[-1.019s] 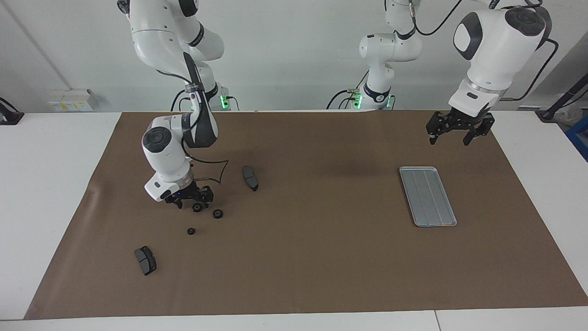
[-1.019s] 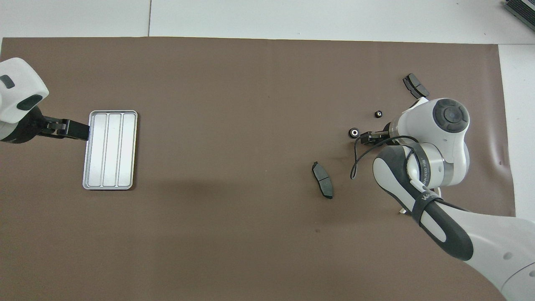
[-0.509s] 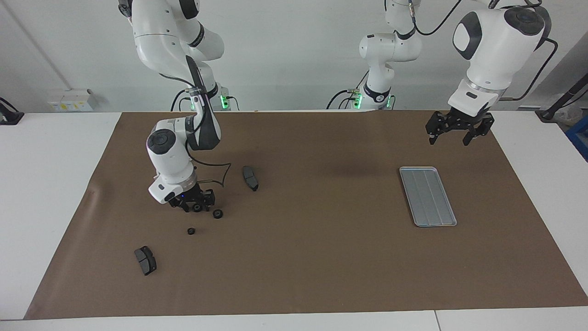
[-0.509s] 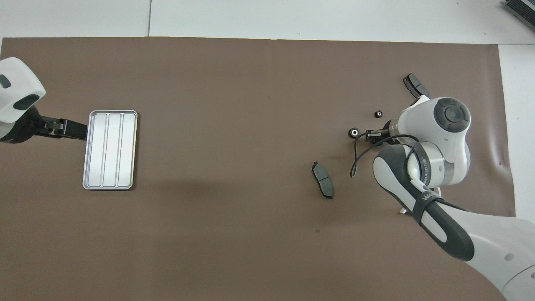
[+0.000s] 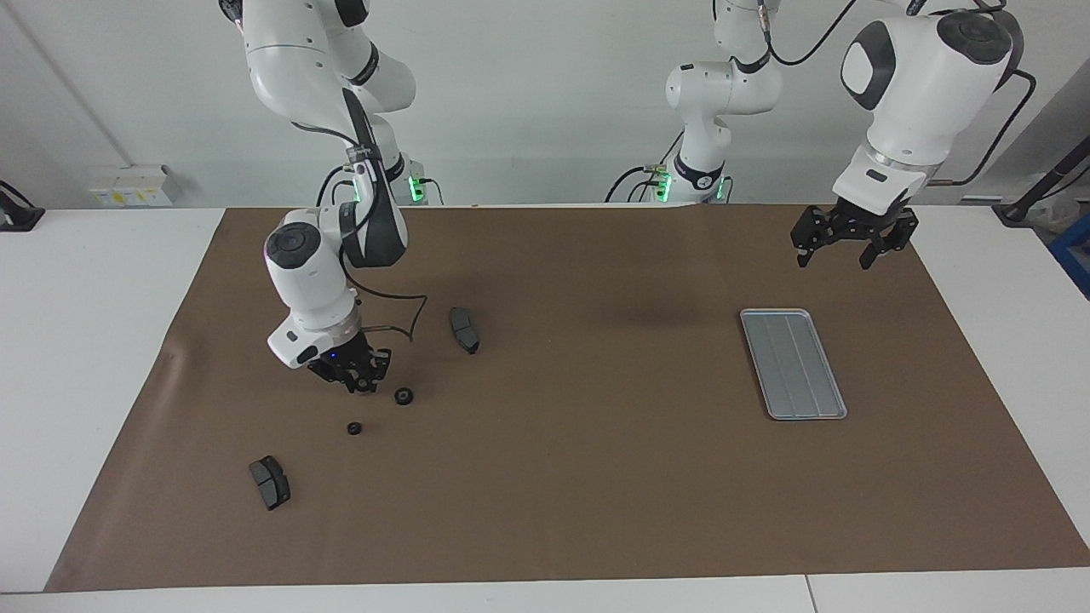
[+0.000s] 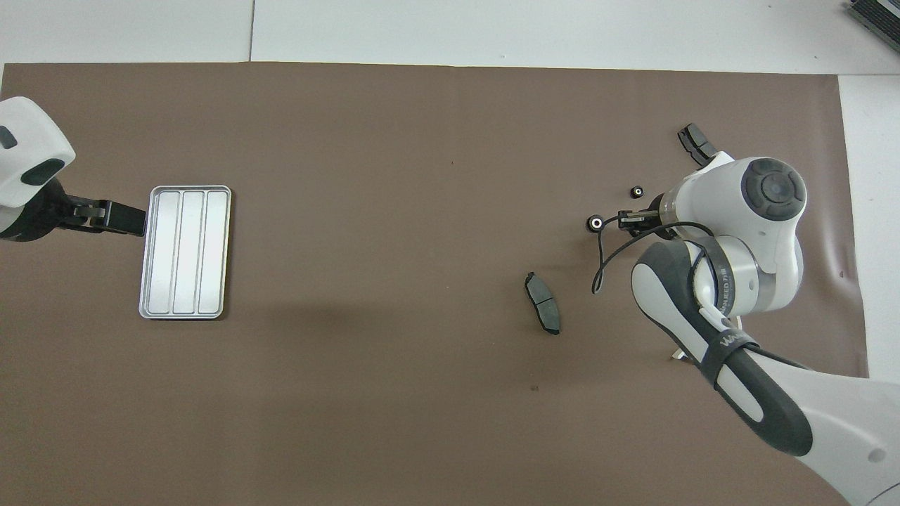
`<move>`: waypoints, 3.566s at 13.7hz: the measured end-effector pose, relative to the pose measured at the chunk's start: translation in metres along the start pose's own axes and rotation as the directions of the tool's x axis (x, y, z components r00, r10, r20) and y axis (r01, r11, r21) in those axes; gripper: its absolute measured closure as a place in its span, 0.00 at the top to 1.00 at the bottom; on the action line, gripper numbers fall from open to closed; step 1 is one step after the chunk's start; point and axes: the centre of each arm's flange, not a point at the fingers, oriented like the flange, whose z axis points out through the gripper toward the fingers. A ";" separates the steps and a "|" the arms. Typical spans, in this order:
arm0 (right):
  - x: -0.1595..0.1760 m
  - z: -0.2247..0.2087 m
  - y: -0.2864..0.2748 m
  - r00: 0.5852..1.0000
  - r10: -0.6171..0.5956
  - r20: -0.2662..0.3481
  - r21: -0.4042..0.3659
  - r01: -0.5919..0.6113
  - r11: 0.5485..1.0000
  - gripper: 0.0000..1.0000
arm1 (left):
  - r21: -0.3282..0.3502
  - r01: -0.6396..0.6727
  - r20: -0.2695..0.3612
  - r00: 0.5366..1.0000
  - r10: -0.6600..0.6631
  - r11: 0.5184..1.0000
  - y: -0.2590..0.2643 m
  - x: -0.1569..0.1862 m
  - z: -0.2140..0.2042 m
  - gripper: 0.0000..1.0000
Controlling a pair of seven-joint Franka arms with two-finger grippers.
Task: Pick bearing gear from pile to tray
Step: 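Carry the gear toward the table centre and release it there, then grasp the centre gear with the left gripper while the right gripper returns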
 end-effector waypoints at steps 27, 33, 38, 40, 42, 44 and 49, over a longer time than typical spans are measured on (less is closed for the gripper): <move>-0.058 0.008 -0.368 0.983 0.181 0.008 0.058 -0.181 0.982 0.37 | 0.000 0.000 0.000 1.000 0.000 1.000 0.000 0.000 0.000 1.00; -0.052 0.003 -0.365 0.982 0.190 -0.004 0.064 -0.189 0.980 1.00 | 0.000 0.001 0.000 1.000 -0.001 1.000 -0.001 0.000 0.000 1.00; -0.004 -0.044 -0.281 0.968 0.244 -0.057 0.054 -0.241 0.969 1.00 | 0.000 -0.001 -0.004 1.000 0.001 1.000 0.001 -0.001 0.000 1.00; 0.012 -0.053 -0.230 0.971 0.231 -0.066 0.039 -0.229 0.973 1.00 | -0.002 0.001 -0.004 1.000 -0.001 1.000 0.010 -0.002 0.001 1.00; 0.024 -0.049 -0.191 0.978 0.200 -0.061 0.019 -0.199 0.980 1.00 | -0.007 0.064 -0.003 0.998 -0.064 0.998 0.043 -0.002 0.008 1.00; 0.030 -0.032 -0.145 0.987 0.152 -0.046 -0.005 -0.153 0.988 1.00 | -0.017 0.119 -0.027 0.992 -0.120 0.993 0.097 -0.001 0.018 1.00; 0.025 0.015 -0.062 0.993 0.100 -0.068 -0.007 -0.100 0.995 1.00 | -0.034 0.174 -0.025 0.984 -0.175 0.984 0.210 0.004 0.077 1.00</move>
